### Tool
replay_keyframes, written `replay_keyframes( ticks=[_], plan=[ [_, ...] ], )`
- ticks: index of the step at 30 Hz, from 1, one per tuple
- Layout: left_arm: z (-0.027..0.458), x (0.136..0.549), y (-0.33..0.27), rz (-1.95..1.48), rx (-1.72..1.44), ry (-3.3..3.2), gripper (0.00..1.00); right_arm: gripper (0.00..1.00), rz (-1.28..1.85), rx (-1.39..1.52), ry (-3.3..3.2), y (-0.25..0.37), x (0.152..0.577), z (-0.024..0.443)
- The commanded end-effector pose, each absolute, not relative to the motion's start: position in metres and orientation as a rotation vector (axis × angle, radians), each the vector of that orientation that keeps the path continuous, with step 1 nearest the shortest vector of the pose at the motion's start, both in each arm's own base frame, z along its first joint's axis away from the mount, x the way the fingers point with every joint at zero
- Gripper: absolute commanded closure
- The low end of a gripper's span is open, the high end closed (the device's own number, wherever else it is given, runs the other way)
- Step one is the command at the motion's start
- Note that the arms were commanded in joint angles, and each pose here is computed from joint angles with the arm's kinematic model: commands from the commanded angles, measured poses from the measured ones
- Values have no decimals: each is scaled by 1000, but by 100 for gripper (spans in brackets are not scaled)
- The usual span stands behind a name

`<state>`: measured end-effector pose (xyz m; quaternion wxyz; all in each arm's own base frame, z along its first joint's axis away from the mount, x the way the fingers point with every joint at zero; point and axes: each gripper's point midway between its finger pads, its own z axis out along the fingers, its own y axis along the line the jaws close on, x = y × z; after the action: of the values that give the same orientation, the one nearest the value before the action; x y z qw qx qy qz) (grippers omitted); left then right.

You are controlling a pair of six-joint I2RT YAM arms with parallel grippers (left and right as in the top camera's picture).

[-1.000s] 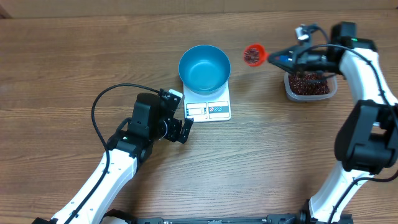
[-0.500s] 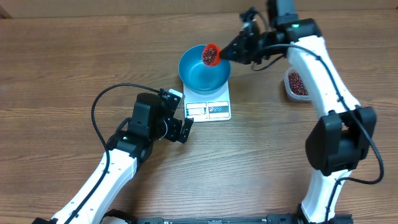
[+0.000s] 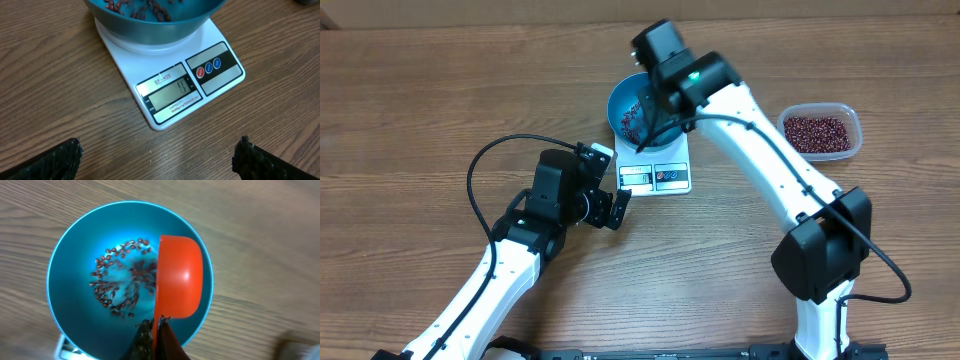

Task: Scoop item into bowl and weigh 150g on scale
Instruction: 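Tip the scoop to pour beans into the blue bowl, then withdraw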

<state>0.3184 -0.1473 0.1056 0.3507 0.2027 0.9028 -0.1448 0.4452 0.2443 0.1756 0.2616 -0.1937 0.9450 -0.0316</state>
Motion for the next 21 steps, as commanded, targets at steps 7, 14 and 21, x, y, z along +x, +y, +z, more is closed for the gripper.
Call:
replay_keyframes(
  ticks=[7, 14, 21],
  plan=[
    [102, 318, -147, -373, 513, 2348, 0, 96, -366, -523, 2415, 239, 451, 201],
    [102, 318, -147, -373, 513, 2348, 0, 96, -57, -548, 2492, 250, 446, 203],
    [102, 318, -147, -373, 513, 2348, 1, 96, 380, -382, 2453, 191, 448, 275]
  ],
)
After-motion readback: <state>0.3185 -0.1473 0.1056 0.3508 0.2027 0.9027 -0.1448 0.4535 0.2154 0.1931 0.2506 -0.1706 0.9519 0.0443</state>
